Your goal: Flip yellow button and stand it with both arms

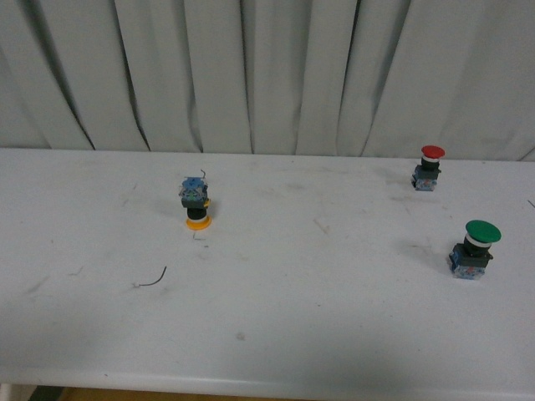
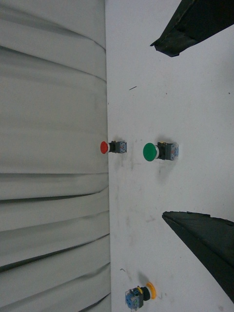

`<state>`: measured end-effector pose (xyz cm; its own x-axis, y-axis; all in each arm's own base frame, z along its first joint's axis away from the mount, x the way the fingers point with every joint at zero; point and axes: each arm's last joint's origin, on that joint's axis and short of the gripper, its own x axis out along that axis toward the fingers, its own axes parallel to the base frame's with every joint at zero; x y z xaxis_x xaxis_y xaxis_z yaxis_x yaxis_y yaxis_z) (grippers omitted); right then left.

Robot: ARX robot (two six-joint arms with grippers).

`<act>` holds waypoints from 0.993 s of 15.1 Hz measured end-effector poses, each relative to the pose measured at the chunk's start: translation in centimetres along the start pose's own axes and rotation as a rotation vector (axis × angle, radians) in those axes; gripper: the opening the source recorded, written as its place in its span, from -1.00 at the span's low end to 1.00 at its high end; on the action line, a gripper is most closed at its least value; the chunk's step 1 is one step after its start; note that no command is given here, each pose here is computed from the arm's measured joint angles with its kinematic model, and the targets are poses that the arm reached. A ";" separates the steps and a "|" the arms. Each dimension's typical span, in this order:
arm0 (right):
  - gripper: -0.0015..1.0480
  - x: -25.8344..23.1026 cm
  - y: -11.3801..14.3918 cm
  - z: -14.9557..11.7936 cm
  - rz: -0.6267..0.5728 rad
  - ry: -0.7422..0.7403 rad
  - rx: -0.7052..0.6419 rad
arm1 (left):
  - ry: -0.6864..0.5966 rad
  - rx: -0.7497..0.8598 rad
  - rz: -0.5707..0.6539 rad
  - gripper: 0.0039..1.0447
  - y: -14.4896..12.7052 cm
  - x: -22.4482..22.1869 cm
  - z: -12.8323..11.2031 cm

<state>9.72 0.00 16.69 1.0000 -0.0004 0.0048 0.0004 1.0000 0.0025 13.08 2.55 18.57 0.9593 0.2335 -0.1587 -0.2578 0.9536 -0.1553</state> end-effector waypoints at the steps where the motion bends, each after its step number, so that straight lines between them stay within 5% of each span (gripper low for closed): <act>1: 0.87 0.0 0.0 0.0 0.000 0.000 0.000 | 0.002 0.002 -0.014 0.88 0.0 0.4 0.1; 4: 0.87 0.0 0.0 0.0 0.000 0.000 0.000 | -0.002 0.042 -0.104 0.88 -0.6 3.2 1.5; 8: 0.87 0.0 0.0 0.0 0.000 0.000 0.000 | 0.094 0.146 -0.263 0.88 -4.5 12.9 3.5; 10: 0.87 0.0 0.0 0.0 0.000 0.000 0.000 | 0.267 0.221 -0.345 0.88 -8.8 20.7 1.7; 12: 0.87 0.0 0.0 0.0 0.000 0.000 0.000 | 0.405 0.311 -0.421 0.88 -16.5 27.4 0.9; 15: 0.87 0.0 0.0 0.0 0.000 0.000 0.000 | 0.559 0.367 -0.334 0.88 -18.5 30.4 -0.6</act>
<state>9.72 0.00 16.69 1.0000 -0.0004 0.0048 0.0004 1.0000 0.0025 47.00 -8.10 16.08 0.7531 -0.1182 -0.6472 0.1862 0.9818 0.0373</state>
